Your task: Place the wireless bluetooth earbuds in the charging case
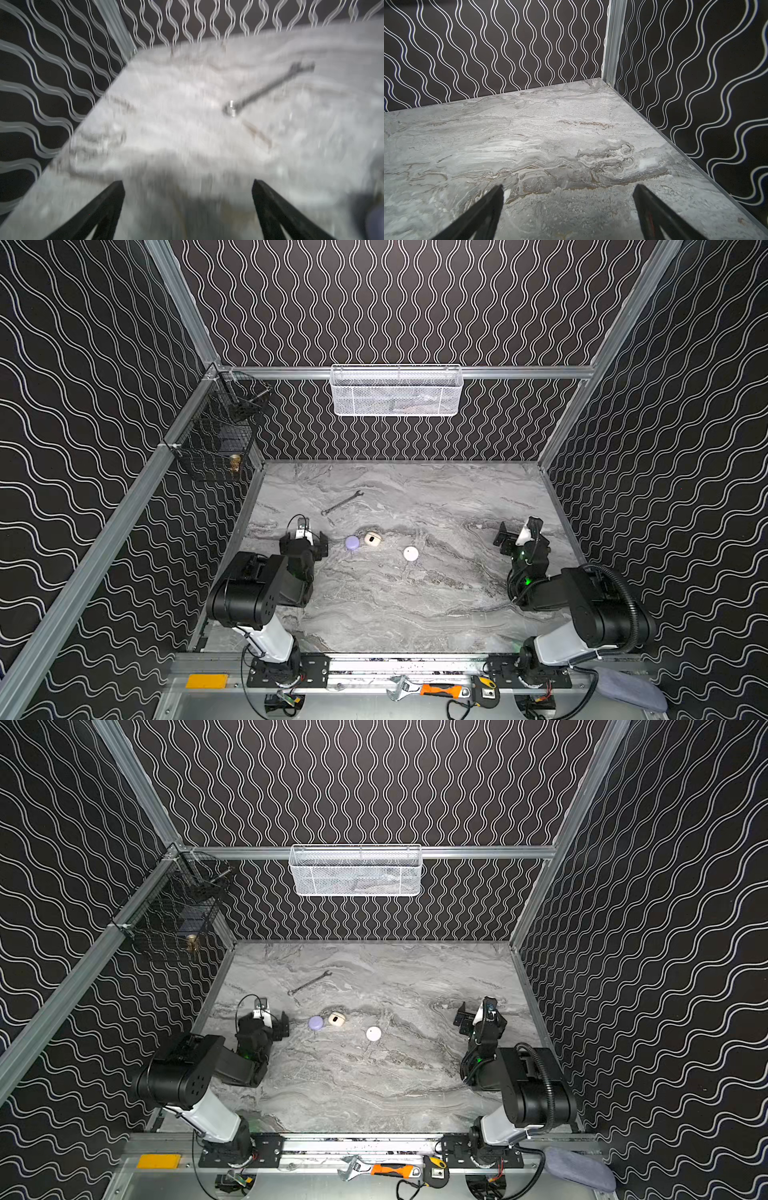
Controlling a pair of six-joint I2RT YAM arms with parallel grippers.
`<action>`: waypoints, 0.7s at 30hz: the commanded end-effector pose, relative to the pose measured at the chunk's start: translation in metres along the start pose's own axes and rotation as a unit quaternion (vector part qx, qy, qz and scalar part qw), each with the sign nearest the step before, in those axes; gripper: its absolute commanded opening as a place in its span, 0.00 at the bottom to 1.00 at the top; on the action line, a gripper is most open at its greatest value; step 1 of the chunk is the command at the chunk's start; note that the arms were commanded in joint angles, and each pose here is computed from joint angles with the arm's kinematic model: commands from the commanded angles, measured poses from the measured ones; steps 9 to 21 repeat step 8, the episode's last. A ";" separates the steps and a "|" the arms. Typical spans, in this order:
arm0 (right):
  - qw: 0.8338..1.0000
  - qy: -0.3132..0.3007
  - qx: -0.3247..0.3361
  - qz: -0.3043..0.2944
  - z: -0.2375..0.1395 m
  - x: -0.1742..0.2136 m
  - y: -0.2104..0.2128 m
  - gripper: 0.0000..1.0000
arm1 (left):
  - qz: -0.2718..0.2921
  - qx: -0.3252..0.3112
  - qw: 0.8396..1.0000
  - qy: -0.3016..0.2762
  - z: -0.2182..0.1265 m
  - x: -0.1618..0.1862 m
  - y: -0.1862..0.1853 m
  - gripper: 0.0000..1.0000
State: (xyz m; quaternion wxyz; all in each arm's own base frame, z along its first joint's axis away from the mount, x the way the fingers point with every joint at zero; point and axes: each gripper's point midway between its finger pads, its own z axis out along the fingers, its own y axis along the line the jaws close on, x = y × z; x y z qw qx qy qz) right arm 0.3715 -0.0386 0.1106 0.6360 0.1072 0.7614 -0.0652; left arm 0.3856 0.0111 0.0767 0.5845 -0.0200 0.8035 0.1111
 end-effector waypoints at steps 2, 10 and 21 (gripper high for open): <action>1.000 -0.021 -0.004 0.005 0.001 -0.011 0.002 1.00 | 0.010 0.016 1.000 -0.002 0.006 -0.006 -0.006 0.99; 1.000 -0.021 -0.007 0.007 0.001 -0.011 0.002 1.00 | 0.010 0.016 1.000 0.005 0.008 -0.006 -0.007 0.99; 1.000 -0.021 -0.007 0.007 0.001 -0.011 0.002 1.00 | 0.010 0.016 1.000 0.005 0.008 -0.006 -0.007 0.99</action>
